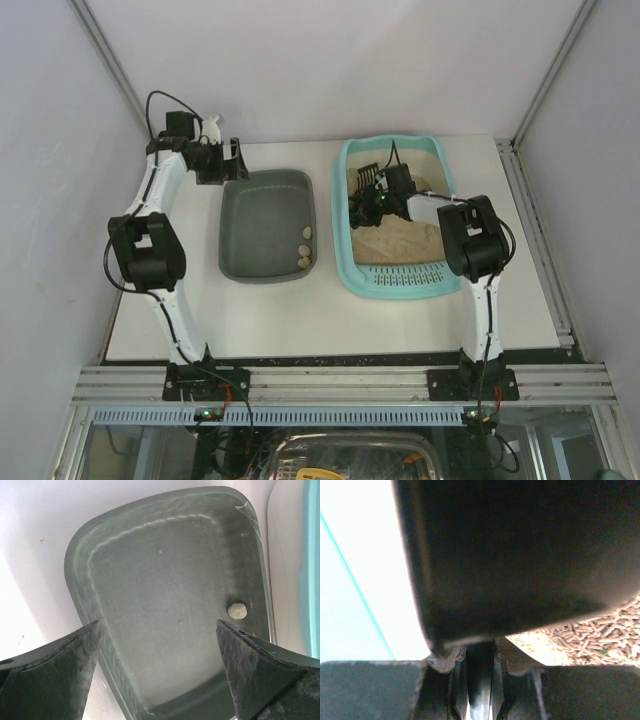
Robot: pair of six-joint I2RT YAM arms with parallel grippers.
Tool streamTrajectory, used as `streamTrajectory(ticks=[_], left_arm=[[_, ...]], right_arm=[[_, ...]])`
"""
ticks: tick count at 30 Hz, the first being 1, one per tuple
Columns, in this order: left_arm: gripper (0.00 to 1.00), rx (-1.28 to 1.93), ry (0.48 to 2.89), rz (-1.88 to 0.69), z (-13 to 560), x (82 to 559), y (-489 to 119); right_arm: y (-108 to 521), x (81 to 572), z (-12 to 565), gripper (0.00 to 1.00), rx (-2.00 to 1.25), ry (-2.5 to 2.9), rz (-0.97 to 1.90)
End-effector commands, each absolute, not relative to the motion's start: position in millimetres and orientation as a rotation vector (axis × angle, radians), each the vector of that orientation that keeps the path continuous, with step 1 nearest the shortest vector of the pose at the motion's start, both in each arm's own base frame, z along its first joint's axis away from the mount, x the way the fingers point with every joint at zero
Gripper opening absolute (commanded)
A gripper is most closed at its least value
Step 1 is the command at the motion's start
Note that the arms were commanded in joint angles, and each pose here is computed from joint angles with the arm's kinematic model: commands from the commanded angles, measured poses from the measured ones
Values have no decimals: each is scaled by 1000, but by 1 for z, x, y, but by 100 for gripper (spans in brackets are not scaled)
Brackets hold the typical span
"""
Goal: Clean the litter box
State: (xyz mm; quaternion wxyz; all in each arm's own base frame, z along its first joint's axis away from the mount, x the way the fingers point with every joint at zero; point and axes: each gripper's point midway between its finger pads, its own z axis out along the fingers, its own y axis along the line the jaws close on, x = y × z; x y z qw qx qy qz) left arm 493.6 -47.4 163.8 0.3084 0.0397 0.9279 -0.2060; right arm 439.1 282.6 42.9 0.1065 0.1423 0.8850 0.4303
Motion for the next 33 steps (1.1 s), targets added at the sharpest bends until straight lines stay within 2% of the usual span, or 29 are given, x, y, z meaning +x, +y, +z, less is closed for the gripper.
streamTrajectory(ticks=[1, 9, 18, 26, 33], left_arm=[[100, 134, 2462, -547, 165, 486, -52], [100, 112, 2515, -594, 155, 477, -61], [100, 137, 2533, -578, 154, 475, -72], [100, 210, 2546, -519, 162, 463, -75], [100, 247, 2523, -364, 181, 458, -61]], right_arm=[[291, 448, 82, 0, 291, 2355, 1460], [283, 447, 95, 0, 219, 2158, 1728], [271, 428, 103, 0, 154, 2258, 1633], [225, 388, 122, 0, 156, 2393, 1405], [195, 357, 148, 0, 134, 2436, 1429]])
